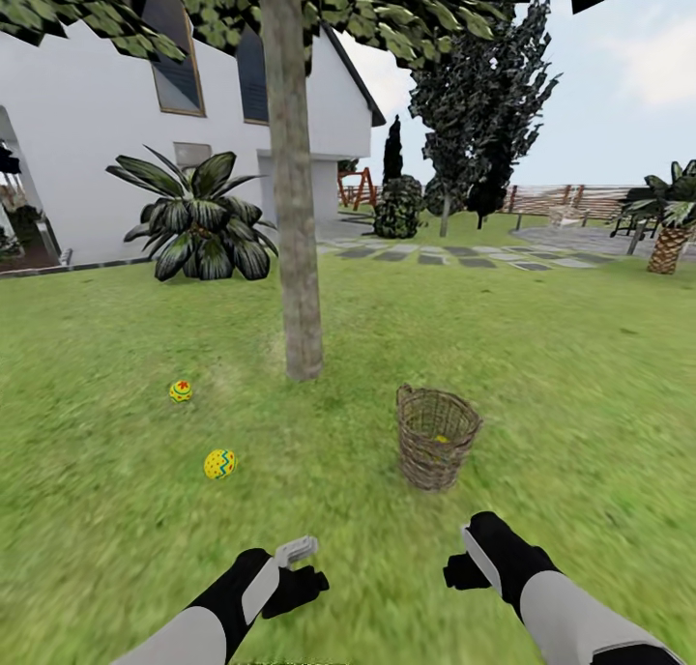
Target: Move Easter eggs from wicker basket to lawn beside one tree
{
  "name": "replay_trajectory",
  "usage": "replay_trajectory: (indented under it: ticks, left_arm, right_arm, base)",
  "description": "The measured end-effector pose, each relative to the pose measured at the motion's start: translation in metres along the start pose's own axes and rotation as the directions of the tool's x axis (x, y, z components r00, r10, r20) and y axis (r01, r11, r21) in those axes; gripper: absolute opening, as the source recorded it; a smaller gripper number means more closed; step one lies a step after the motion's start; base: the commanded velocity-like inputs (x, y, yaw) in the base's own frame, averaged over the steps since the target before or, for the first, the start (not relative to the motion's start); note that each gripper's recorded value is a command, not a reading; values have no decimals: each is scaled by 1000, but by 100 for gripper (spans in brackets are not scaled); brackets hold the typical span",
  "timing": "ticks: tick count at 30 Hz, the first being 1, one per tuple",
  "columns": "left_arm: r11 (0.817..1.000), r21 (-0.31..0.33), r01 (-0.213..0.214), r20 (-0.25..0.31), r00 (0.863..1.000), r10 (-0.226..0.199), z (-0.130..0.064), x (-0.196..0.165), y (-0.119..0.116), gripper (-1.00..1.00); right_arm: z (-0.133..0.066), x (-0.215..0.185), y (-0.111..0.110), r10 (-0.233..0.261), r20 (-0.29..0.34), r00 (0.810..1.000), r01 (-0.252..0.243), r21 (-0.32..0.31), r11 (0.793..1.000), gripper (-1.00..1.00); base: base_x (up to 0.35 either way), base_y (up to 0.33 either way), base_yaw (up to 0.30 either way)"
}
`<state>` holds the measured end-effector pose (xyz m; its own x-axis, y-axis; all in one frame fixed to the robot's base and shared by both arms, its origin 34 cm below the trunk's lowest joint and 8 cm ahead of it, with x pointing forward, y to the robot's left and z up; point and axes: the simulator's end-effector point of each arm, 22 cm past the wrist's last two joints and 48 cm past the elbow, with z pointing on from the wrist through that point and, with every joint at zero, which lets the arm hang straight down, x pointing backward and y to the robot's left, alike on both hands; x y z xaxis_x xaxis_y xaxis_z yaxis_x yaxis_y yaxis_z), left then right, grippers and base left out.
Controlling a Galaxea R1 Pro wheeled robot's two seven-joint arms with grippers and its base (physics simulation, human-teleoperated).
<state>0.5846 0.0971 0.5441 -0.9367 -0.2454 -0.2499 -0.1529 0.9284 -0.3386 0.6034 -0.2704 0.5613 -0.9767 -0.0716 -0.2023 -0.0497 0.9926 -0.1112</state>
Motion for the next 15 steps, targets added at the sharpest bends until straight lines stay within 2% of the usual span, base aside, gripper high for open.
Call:
replay_trajectory:
  ticks: [15]
  left_arm:
    - [1000, 0, 1, -2, 1000, -1, 0, 1, 0, 100]
  right_arm:
    - [1, 1, -1, 3, -2, 1000, -3, -1, 1000, 100]
  base:
    - [292, -144, 19]
